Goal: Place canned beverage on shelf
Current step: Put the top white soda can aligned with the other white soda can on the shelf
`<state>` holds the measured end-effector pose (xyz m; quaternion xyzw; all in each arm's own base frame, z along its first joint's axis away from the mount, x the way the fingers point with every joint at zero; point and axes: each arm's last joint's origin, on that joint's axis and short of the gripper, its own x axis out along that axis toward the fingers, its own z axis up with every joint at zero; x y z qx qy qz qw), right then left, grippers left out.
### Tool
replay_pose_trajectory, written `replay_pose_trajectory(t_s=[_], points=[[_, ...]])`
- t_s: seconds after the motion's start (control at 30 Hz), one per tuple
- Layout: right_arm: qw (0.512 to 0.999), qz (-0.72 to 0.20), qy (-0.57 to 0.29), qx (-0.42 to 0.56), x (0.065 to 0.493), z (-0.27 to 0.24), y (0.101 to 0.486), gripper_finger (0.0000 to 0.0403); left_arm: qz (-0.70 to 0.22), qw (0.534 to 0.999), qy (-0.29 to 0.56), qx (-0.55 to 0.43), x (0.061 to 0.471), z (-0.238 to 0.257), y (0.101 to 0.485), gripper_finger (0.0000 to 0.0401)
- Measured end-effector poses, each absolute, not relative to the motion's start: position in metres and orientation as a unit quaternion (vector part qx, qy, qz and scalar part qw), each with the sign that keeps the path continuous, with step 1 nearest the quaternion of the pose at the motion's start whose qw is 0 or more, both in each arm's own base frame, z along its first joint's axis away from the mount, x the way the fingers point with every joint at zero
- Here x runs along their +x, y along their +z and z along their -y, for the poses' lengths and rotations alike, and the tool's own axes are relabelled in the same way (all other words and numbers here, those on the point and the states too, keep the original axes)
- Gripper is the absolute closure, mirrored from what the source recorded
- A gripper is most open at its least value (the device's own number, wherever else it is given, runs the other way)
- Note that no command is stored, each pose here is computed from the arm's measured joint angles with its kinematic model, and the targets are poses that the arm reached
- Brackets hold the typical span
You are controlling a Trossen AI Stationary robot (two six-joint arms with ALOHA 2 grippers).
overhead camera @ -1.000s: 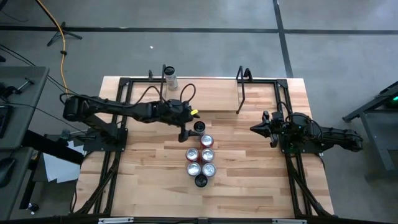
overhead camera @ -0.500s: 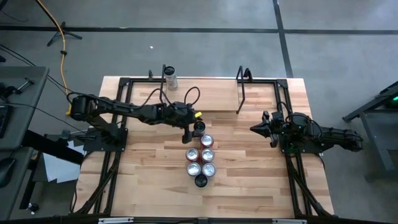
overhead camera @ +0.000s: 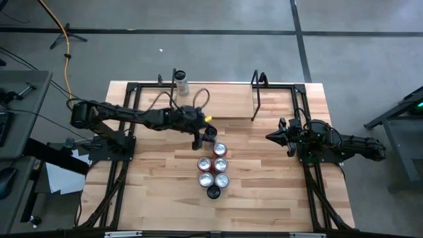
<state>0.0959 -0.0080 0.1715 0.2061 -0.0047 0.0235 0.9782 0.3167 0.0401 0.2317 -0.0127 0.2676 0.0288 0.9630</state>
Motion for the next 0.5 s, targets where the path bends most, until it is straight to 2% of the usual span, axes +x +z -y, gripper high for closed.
replay_pose_trajectory(t_s=[0.27,0.4,0.5], points=[[0.978,0.005,0.023,0.206,0.096,0.008,0.172,0.0402,-0.080,0.992,0.087,-0.042,0.268,-0.062,0.333,0.0229],[0.978,0.005,0.024,0.206,0.096,0.008,0.172,0.0402,-0.013,0.993,0.076,-0.086,0.239,-0.059,0.363,0.0229],[0.978,0.005,0.024,0.206,0.096,0.008,0.172,0.0402,0.023,0.993,0.047,-0.102,0.224,-0.049,0.371,0.0229]])
